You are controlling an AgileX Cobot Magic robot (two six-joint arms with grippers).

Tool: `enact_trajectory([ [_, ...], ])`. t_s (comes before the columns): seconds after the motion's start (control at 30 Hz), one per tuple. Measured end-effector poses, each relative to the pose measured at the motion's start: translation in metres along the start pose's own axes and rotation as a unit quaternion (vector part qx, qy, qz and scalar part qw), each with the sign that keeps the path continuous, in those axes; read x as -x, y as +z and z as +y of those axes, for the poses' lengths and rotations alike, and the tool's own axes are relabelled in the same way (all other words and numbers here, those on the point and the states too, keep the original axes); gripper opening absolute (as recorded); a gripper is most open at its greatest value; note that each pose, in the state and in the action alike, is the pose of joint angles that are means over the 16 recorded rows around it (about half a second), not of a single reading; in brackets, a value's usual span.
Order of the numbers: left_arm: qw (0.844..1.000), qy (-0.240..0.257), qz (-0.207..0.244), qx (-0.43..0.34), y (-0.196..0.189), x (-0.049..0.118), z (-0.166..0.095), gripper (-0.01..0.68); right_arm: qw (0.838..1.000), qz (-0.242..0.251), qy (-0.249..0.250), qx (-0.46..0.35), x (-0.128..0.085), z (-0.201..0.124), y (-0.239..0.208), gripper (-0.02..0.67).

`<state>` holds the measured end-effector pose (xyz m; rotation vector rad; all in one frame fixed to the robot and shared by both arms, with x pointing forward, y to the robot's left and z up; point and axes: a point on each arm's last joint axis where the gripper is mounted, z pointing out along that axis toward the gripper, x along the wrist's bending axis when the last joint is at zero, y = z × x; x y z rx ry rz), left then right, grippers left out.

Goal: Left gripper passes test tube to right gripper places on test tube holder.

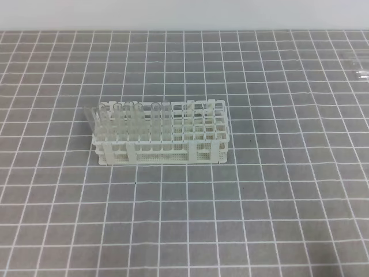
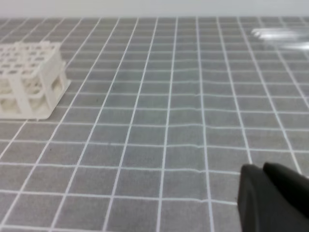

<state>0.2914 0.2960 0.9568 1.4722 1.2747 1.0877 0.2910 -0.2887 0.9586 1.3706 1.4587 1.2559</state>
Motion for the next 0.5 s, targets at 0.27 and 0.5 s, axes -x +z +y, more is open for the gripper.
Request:
enact_trajectory([
  [0.27, 1.000, 0.000, 0.000, 0.003, -0.0002, 0.0000, 0.0000, 0.011, 1.000, 0.000, 0.000, 0.000, 0.0000, 0.0000, 0.0001, 0.000],
  [0.5, 1.000, 0.000, 0.001, 0.008, -0.0004, 0.0000, -0.0002, 0.011, 1.000, 0.000, 0.000, -0.001, 0.0000, 0.0000, 0.0001, -0.001],
])
